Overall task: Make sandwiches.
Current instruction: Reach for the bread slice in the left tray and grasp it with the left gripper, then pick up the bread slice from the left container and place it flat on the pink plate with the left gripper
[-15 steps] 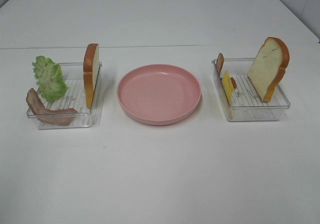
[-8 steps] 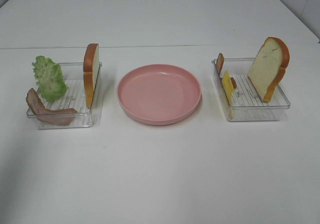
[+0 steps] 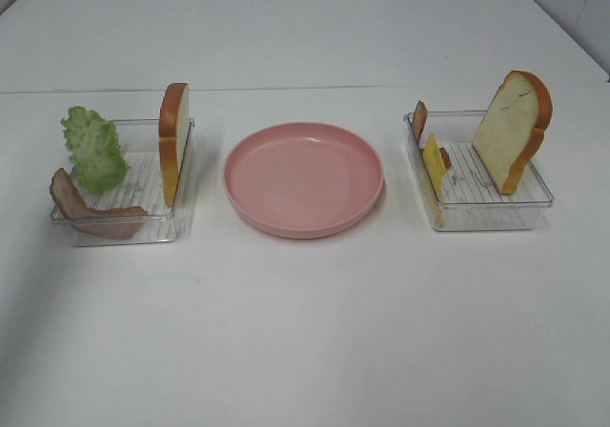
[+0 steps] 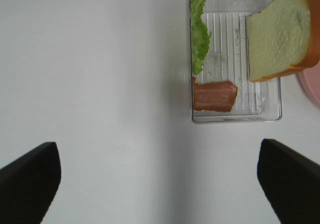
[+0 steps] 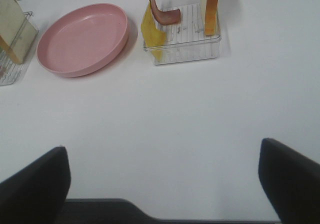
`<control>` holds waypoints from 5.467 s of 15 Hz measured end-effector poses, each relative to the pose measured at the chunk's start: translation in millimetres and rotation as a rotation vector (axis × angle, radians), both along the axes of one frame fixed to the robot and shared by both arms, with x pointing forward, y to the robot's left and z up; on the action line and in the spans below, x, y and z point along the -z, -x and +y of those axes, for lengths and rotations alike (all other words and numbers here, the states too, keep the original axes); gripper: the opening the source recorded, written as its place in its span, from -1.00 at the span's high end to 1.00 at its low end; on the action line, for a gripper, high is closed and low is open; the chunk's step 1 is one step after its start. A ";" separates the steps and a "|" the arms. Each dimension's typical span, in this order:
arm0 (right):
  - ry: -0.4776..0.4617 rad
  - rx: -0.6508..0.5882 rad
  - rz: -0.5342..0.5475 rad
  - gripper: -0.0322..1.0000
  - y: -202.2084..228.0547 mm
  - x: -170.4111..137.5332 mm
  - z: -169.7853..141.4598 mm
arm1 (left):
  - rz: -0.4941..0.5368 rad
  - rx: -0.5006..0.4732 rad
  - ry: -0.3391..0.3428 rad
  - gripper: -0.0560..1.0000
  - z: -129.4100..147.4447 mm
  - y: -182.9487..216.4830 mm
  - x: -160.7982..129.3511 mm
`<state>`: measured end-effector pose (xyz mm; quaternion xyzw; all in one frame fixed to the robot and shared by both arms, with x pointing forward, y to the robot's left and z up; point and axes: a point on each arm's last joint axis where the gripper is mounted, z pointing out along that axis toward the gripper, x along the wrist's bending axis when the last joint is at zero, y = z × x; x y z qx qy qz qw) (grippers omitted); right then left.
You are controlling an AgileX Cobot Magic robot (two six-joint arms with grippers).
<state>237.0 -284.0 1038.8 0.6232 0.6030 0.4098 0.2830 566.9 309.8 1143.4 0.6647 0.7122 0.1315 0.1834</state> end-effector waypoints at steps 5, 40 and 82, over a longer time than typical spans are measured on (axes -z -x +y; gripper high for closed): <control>0.000 0.000 0.000 -0.96 0.0 0.0 0.0 | 0.066 0.131 0.090 -0.98 -85.4 -72.1 39.1; 0.000 0.000 0.000 -0.96 0.0 0.0 0.0 | 0.270 0.218 -0.056 0.49 -160.0 -139.2 179.9; 0.000 0.000 0.000 -0.96 0.0 0.0 0.0 | 0.253 0.363 0.184 -0.97 -264.2 -121.3 198.7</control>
